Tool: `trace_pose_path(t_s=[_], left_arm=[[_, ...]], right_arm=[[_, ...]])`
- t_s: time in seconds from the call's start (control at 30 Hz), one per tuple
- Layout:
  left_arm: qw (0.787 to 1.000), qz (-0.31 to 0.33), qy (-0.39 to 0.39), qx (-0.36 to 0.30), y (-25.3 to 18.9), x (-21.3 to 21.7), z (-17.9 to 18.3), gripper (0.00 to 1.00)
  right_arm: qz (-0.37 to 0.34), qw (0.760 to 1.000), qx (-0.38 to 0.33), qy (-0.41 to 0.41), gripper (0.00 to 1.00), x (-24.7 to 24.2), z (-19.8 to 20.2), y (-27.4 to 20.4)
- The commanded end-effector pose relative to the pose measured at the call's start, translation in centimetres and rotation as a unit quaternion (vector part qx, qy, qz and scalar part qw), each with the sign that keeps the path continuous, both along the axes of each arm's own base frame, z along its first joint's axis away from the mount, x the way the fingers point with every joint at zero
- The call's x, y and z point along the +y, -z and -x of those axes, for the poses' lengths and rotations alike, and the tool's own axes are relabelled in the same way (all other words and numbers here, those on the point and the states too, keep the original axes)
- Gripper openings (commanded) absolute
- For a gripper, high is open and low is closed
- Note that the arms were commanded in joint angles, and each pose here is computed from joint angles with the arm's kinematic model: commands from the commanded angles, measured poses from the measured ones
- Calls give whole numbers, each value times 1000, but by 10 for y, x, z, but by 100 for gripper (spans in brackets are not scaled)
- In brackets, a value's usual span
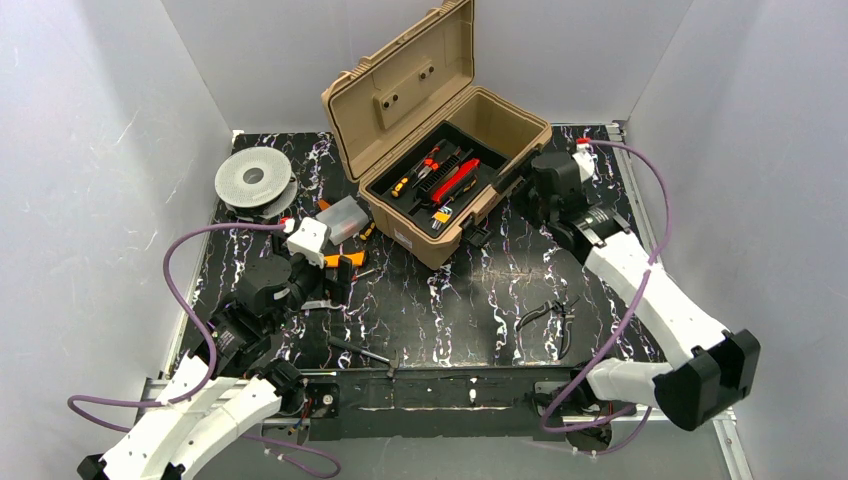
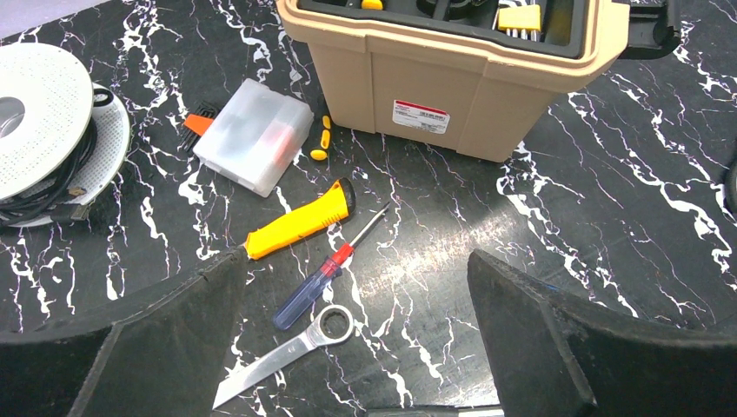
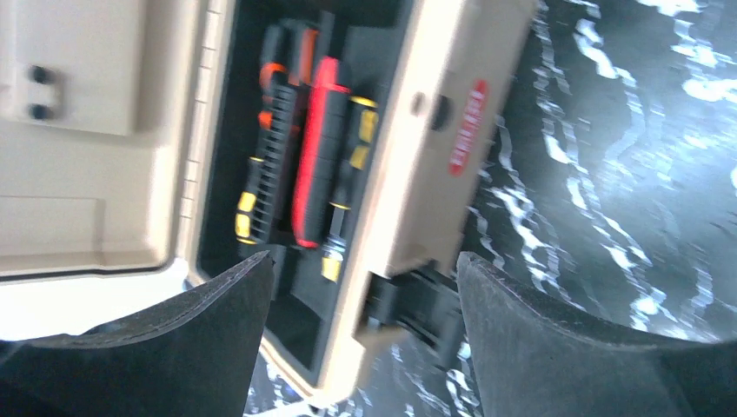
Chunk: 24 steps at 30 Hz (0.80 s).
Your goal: Pack the tool kit
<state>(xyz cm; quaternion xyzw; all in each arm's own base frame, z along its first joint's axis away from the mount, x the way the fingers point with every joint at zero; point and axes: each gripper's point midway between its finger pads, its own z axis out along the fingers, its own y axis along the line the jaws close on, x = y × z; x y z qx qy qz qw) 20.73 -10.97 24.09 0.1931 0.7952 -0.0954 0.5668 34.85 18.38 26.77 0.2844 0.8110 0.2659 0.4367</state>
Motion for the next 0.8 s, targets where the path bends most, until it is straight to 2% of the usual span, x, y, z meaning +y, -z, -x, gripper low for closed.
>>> trace_pose_path(t_s=[0.0,0.17,0.33,0.43,0.6,0.77], left_arm=[[1000,6,4,-3,-4,0,3,98],[1000,9,8,-2,-5,-2,3,98],[1000,12,12,-1,-6,-3,4,98],[1000,14,16,1,-5,-5,5,98],[1000,16,20,3,-6,-7,6,98],[999,19,25,4,-6,-9,7,98]], right_arm=[[91,992,80,47,85,-53,43,47],[143,975,151,77,83,-93,94,85],[205,958,201,11,82,-106,127,118],[200,950,241,-8,81,-104,143,138],[168,932,318,51,77,-111,171,175],[155,922,342,92,72,-115,178,201]])
